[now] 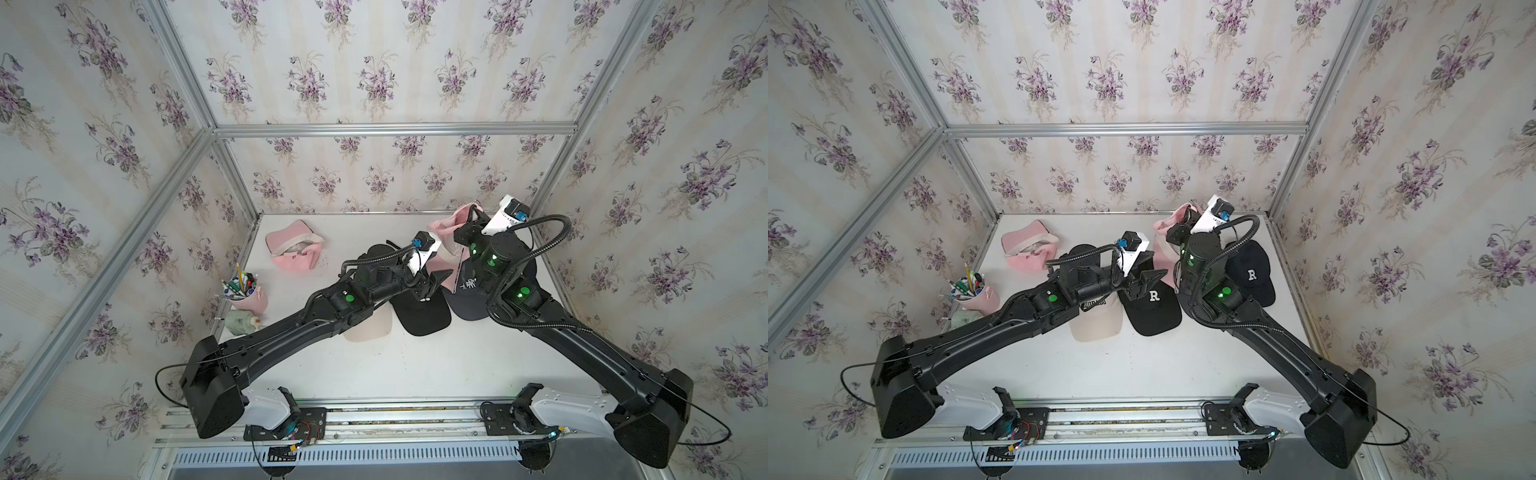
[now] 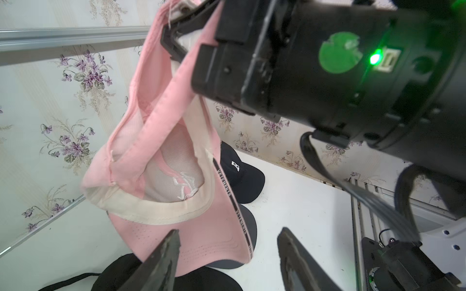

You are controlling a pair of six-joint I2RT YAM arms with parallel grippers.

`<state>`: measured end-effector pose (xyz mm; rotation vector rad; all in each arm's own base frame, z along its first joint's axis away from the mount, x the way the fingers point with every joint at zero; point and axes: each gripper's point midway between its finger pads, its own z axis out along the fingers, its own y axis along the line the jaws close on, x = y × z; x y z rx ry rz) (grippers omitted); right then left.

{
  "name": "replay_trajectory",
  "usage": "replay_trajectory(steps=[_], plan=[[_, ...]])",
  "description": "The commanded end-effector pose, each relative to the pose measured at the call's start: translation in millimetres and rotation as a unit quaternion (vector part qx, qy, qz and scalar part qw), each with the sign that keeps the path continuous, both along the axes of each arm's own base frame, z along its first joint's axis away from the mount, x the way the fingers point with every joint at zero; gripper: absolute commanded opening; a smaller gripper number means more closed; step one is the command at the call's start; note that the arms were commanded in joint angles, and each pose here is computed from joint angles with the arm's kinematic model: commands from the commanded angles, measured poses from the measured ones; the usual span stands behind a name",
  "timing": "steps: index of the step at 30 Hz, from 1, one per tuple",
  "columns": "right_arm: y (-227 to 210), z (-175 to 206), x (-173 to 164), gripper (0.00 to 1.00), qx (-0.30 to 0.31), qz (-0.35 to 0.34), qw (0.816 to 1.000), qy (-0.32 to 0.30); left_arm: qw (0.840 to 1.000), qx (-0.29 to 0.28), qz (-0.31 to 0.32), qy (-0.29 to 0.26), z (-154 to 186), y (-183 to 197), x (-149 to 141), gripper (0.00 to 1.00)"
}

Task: Open the adjustable buckle of the baseball cap
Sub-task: Pull the adjustable strap on the baseball cap, then place the baseball cap at the center of the board.

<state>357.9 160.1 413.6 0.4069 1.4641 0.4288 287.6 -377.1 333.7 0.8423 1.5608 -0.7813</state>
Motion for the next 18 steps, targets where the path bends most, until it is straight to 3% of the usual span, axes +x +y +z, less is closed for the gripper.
replay_trajectory(steps=[1,14,17,18], plan=[[-6.8,9.4,0.5,0.00,0.037,-0.030,0.999,-0.005,0.999,-0.036,0.022,-0.021,6.0,-5.5,12.3,0.62],[-1.4,10.1,-2.0,0.00,0.042,-0.054,0.998,0.012,0.998,-0.054,0.021,-0.002,-17.0,-35.1,35.1,0.61],[-0.9,10.2,-3.1,0.00,0.046,-0.053,0.997,0.013,0.998,-0.050,0.022,0.006,-24.4,-39.6,39.8,0.56],[-0.4,10.4,-3.5,0.00,0.045,-0.053,0.998,0.013,0.999,-0.049,0.021,0.009,-26.7,-41.1,40.6,0.49]])
